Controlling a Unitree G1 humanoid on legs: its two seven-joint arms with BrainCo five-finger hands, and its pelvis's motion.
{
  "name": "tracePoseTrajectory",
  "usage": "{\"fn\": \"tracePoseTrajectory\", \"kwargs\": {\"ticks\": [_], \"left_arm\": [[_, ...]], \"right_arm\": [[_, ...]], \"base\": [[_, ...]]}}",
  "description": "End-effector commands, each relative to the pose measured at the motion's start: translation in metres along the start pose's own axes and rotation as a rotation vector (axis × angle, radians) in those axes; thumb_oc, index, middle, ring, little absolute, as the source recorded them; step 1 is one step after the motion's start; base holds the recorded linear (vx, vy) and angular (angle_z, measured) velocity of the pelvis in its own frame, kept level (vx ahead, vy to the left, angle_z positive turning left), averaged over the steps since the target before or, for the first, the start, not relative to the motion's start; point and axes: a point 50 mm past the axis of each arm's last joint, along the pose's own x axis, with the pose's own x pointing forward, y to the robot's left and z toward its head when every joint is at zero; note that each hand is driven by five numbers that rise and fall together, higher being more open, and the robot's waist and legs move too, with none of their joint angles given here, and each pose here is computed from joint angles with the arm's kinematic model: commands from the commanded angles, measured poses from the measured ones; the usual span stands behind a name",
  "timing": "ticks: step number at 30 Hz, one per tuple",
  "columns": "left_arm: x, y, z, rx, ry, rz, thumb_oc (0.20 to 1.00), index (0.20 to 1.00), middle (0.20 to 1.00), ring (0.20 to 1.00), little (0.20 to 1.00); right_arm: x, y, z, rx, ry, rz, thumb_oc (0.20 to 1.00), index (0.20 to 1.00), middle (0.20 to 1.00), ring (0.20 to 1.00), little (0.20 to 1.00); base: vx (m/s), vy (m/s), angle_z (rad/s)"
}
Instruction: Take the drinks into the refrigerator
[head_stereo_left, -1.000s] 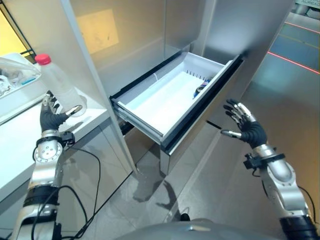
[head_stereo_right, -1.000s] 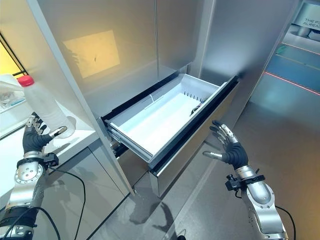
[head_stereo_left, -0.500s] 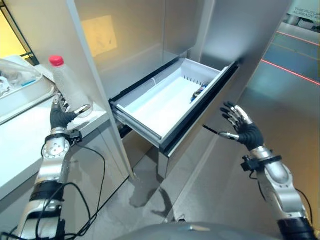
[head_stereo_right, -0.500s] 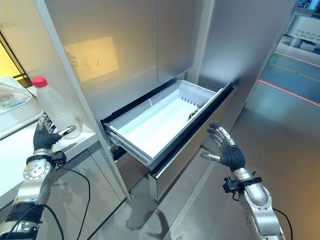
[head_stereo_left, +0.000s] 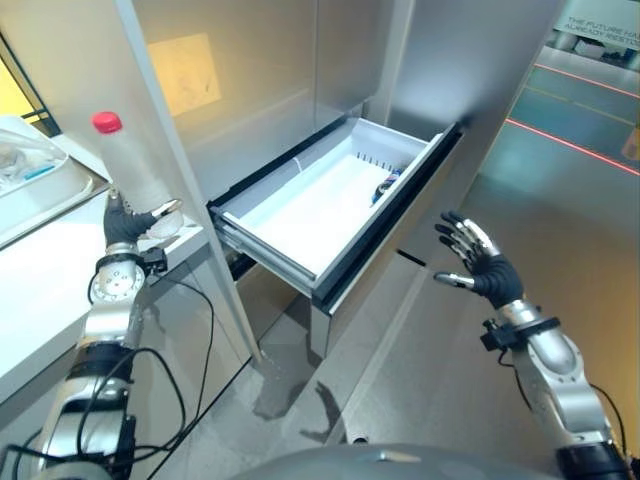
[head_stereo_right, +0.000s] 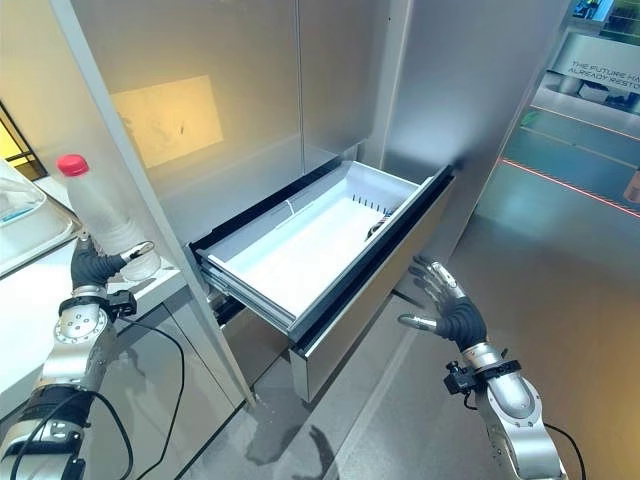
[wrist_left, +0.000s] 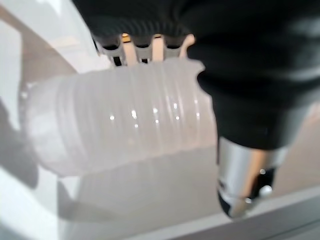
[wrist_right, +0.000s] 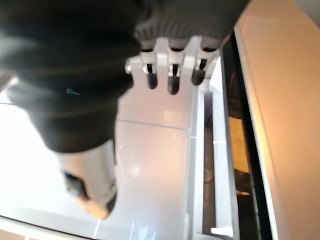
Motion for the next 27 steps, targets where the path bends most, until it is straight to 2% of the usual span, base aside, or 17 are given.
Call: {"fn": "tracePoseTrajectory", "kwargs": {"ticks": [1,11,18,19,21,27], "left_arm": [[0.032,0.001,0.048,0.062,-0.14,0.031,0.2,0.2,0.2,0.2,0.2],[0.033,-0.021,0.048,-0.007,-0.137,0.001,0.2,0.2,0.2,0.2,0.2],[0.027,-0.024,0.048,-0.104,-0.159,0.0,0.2,0.2,0.2,0.2,0.2],[0.017,-0.027,0.05,-0.215,-0.201,-0.006,0.2,0.2,0.2,0.2,0.2],[0.006,-0.027,0.052,-0.253,-0.238,-0.018,0.2,0.2,0.2,0.2,0.2],[-0.073,-0.014,0.043,-0.458,-0.333,-0.187,0.2,0.2,0.2,0.2,0.2]], "right_arm": [[0.009,0.001,0.033,-0.007,-0.164,0.035,1.0,1.0,1.0,1.0,1.0],[0.008,0.004,0.036,-0.002,-0.177,0.051,1.0,1.0,1.0,1.0,1.0],[0.012,0.004,0.035,-0.001,-0.18,0.044,1.0,1.0,1.0,1.0,1.0],[0.013,0.003,0.037,-0.016,-0.19,0.03,1.0,1.0,1.0,1.0,1.0],[0.014,0.0,0.037,-0.03,-0.189,0.015,1.0,1.0,1.0,1.0,1.0],[0.013,-0.03,0.055,-0.163,-0.216,-0.035,1.0,1.0,1.0,1.0,1.0]], "base": [[0.0,0.0,0.0],[0.0,0.0,0.0],[-0.01,-0.002,0.0],[-0.06,-0.02,0.0],[-0.05,-0.015,0.0],[-0.04,-0.012,-0.03]]}}
